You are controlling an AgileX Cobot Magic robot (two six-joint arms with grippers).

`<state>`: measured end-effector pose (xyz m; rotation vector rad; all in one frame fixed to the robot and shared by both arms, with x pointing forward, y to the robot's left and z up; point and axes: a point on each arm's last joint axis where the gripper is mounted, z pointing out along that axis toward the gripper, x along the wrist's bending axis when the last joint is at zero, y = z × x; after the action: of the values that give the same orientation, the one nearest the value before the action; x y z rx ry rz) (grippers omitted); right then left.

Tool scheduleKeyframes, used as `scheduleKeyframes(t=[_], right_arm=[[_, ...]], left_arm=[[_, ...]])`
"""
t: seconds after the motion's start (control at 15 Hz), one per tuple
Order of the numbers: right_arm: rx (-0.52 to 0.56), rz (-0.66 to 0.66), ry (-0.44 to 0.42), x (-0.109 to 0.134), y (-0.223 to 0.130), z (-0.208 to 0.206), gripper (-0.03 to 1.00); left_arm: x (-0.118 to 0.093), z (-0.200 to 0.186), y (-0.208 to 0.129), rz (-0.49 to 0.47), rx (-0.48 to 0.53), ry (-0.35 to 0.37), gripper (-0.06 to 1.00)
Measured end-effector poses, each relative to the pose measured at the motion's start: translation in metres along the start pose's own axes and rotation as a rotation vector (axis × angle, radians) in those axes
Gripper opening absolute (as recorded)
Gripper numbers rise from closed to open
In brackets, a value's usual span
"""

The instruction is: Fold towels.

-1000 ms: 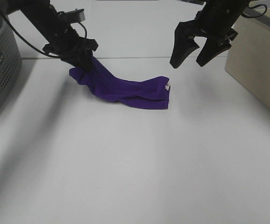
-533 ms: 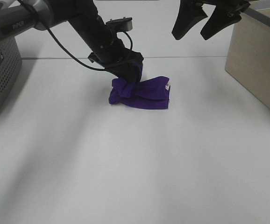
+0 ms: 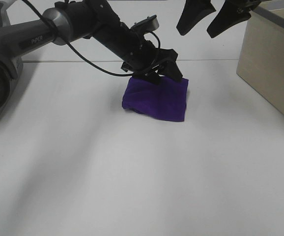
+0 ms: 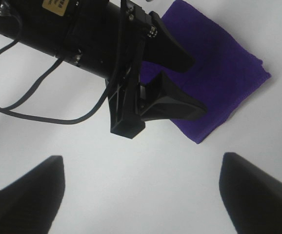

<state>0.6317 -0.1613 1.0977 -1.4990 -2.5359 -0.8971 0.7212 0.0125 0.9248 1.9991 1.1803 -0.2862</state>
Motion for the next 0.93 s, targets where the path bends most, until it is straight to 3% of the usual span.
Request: scheduleKeyframes(t=[0.2, 0.33, 0.47, 0.6, 0.87, 0.93], right_arm=[[-0.033, -0.017, -0.005, 0.008, 0.0, -0.016, 0.84], [-0.04, -0.023, -0.009, 0.01, 0.0, -0.02, 0.84], [-0.037, -0.032, -0.034, 0.009, -0.001, -0.023, 0.84], [-0.072, 0.014, -0.05, 0.003, 0.001, -0.033, 0.84], [-0.183, 0.157, -0.135, -0.045, 0.002, -0.075, 0.84], [-0.208, 0.233, -0.21, -0.072, -0.007, -0.095, 0.84]], left_arm=[[-0.004, 0.0, 0.002, 0.013, -0.021, -0.038, 0.67], [-0.002, -0.009, 0.004, 0.043, -0.012, -0.011, 0.67], [0.004, -0.046, 0.017, 0.086, -0.003, 0.103, 0.67], [0.013, -0.101, 0.031, 0.043, -0.026, 0.274, 0.67], [0.024, -0.187, 0.038, 0.015, -0.007, 0.508, 0.67], [0.036, -0.224, 0.036, 0.005, -0.009, 0.627, 0.67]])
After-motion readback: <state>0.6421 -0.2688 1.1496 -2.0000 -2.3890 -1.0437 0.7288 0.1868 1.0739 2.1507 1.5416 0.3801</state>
